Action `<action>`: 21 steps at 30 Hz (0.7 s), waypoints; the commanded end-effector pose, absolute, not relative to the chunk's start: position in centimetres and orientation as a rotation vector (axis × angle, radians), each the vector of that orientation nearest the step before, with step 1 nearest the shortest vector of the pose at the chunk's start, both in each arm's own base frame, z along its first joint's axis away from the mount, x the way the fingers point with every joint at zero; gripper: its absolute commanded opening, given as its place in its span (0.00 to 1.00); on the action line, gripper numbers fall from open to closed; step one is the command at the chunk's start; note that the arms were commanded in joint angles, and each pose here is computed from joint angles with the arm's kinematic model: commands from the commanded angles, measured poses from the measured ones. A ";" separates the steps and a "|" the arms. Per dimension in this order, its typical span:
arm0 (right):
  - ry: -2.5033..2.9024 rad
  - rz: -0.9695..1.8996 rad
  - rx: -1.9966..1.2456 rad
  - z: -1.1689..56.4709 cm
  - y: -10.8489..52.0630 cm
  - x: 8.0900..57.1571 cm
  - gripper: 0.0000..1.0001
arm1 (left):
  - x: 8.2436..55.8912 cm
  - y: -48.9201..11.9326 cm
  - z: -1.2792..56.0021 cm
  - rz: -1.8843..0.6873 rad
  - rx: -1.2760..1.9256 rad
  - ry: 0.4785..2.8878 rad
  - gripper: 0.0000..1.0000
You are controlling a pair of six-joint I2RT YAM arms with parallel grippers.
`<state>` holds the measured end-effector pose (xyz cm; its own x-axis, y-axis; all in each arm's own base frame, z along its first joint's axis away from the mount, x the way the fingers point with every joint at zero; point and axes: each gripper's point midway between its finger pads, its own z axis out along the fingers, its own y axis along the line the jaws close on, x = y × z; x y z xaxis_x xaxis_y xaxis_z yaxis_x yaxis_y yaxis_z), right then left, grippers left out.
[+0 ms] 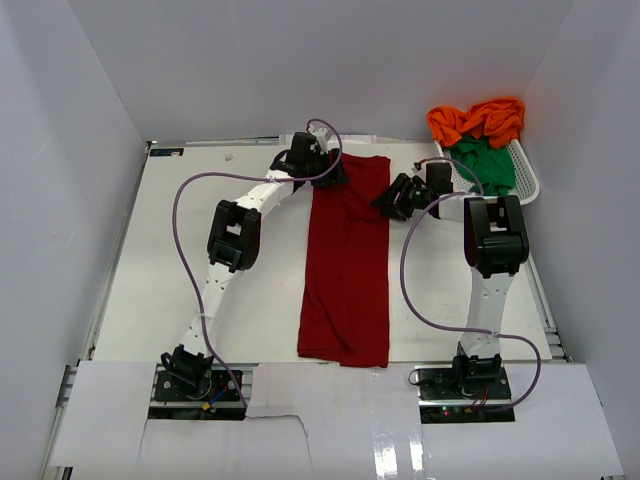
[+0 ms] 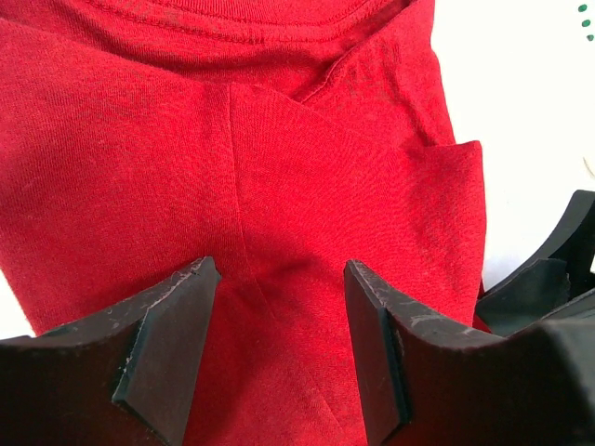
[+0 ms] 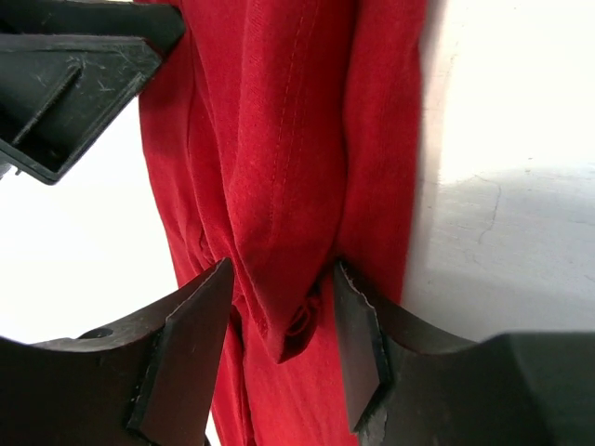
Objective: Fold and stack the t-shirts
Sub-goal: Rotate the tshirt 90 degrees
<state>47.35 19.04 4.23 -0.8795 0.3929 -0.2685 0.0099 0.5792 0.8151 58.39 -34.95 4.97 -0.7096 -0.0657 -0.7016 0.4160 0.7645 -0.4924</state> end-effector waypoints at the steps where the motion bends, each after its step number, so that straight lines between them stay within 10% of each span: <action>1: 2.299 1.269 0.358 4.5 19.1 48.5 0.53 | 58.2 -34.5 3.7 -0.791 0.264 2.258 0.69; 21: 2.084 1.220 0.547 5.6 17.3 51.8 0.48 | 58.2 -34.3 3.8 -0.779 0.266 2.256 0.69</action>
